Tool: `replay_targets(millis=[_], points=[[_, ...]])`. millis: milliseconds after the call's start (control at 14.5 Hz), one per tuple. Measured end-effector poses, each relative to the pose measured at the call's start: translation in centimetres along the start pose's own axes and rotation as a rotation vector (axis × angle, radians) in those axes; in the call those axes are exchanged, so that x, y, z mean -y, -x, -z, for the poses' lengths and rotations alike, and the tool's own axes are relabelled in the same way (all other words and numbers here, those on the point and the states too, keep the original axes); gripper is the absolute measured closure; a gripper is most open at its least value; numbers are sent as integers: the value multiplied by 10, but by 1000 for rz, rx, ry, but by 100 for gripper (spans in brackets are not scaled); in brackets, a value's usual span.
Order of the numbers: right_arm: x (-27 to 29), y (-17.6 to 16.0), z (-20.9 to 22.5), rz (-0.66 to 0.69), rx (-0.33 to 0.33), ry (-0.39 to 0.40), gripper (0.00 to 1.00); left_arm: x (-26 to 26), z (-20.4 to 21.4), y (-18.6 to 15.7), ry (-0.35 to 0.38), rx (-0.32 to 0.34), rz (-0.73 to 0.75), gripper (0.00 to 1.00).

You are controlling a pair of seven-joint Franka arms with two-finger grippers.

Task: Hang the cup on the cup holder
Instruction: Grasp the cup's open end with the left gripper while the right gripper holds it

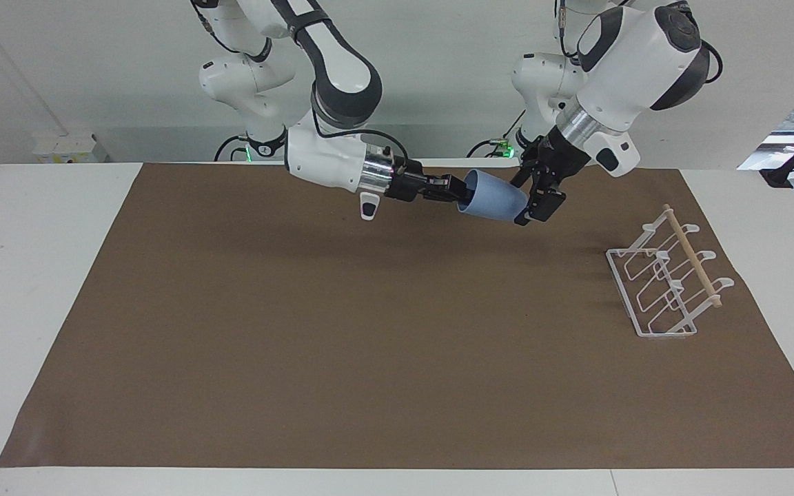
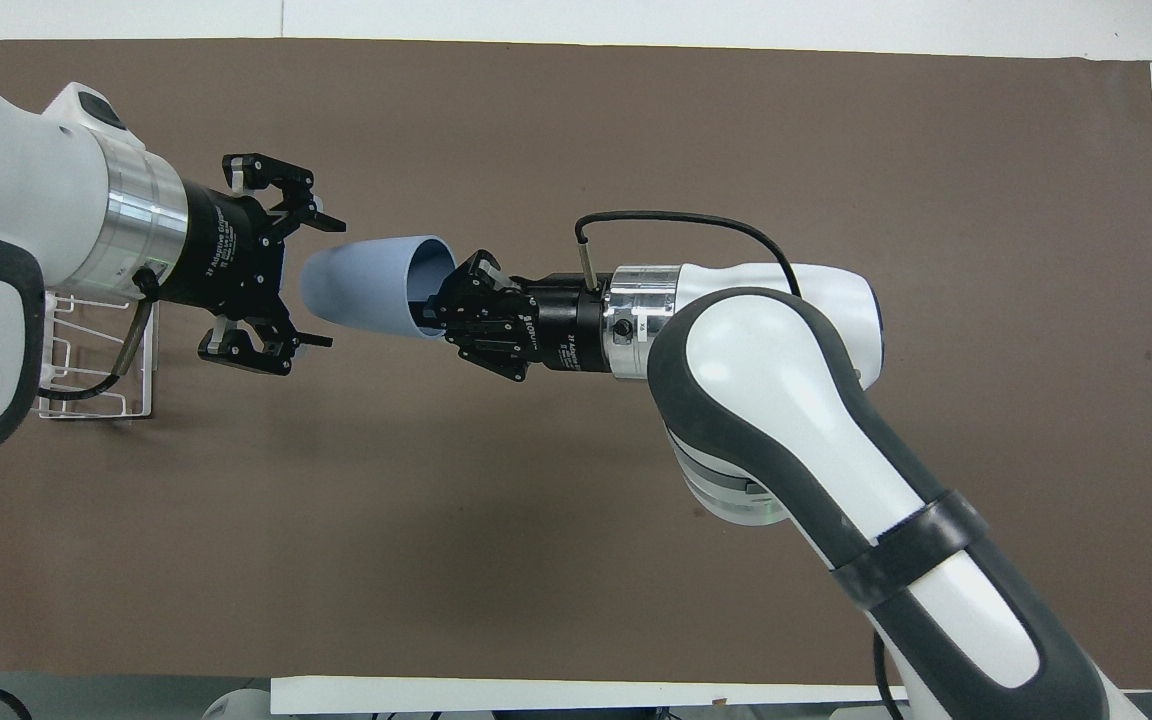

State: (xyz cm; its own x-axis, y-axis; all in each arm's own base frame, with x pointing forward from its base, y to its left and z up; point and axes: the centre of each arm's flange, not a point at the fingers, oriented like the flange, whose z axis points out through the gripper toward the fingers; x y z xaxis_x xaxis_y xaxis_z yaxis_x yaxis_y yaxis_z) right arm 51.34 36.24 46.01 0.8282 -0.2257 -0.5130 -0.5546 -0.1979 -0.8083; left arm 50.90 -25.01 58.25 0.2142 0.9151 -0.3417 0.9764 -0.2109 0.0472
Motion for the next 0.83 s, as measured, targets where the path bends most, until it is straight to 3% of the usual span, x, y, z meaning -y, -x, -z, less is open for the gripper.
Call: replay_targets(millis=[206,344,412,756,825], points=[[0,0,0,-2,-1,0,96,2,-7,6,0,2,-4,4],[-3,-1,0,-8,-2,4,96,0,-7,7,20,4,2,26],[-3,-2,0,-12,-3,4,96,0,-7,7,23,4,1,29],[-3,-2,0,-13,-5,3,94,0,-8,8,27,3,0,29],[-2,-2,1,-9,-15,1,84,0,-9,8,25,3,0,29]])
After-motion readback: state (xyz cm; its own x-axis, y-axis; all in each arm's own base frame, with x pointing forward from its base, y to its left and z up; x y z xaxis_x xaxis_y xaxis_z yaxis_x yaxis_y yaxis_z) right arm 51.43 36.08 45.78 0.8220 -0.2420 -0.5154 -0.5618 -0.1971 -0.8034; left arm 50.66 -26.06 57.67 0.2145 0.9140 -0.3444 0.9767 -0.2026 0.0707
